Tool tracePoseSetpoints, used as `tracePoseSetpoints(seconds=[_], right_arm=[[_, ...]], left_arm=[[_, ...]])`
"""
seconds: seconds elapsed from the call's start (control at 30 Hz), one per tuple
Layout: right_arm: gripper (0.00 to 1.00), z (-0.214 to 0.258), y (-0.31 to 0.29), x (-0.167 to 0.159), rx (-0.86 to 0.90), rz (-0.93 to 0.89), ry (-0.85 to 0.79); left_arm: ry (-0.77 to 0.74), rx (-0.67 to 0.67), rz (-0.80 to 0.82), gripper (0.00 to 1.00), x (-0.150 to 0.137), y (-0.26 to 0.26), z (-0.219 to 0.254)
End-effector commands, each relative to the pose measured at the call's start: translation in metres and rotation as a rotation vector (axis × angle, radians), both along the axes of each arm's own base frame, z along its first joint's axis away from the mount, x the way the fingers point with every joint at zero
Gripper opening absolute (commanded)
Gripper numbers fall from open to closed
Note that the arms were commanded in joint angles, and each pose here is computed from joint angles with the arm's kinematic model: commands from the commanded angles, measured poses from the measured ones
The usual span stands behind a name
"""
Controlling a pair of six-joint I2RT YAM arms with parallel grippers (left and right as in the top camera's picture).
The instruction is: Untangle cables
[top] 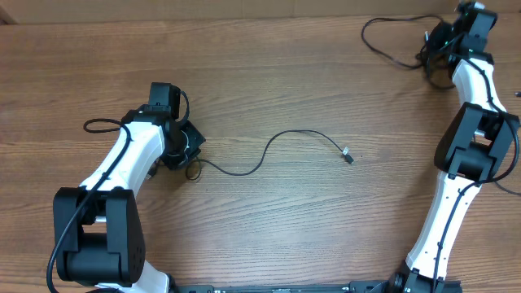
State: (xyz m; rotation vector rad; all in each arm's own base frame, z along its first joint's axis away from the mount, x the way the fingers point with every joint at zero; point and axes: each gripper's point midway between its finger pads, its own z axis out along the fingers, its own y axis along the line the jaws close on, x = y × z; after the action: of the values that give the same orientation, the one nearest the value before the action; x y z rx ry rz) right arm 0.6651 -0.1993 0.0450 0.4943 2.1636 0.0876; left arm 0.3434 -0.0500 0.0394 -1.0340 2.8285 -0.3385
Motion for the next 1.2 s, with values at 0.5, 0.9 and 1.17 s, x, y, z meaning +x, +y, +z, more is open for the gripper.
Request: tracePoseSetpoints(seconds=[0.5,0.9,1.17], right_arm=[[1.00,0.238,0.039,-0.092,0.042,0.037,-0.019],[1.00,0.155,0.169,-0.225,0.575,0.251,0.624],[1.00,0.094,0.254,-0.251,0.646,0.397,0.822]], left_arm=[[-0.340,-0.511,-0.468,0.05,0.031,-0.112,0.057],[-0.786,-0.723,-1.110,0.04,0.001,-0.224,0.124],[-0.847,-0.742,-1.168,0.05,-0.001,-0.220,0.130]])
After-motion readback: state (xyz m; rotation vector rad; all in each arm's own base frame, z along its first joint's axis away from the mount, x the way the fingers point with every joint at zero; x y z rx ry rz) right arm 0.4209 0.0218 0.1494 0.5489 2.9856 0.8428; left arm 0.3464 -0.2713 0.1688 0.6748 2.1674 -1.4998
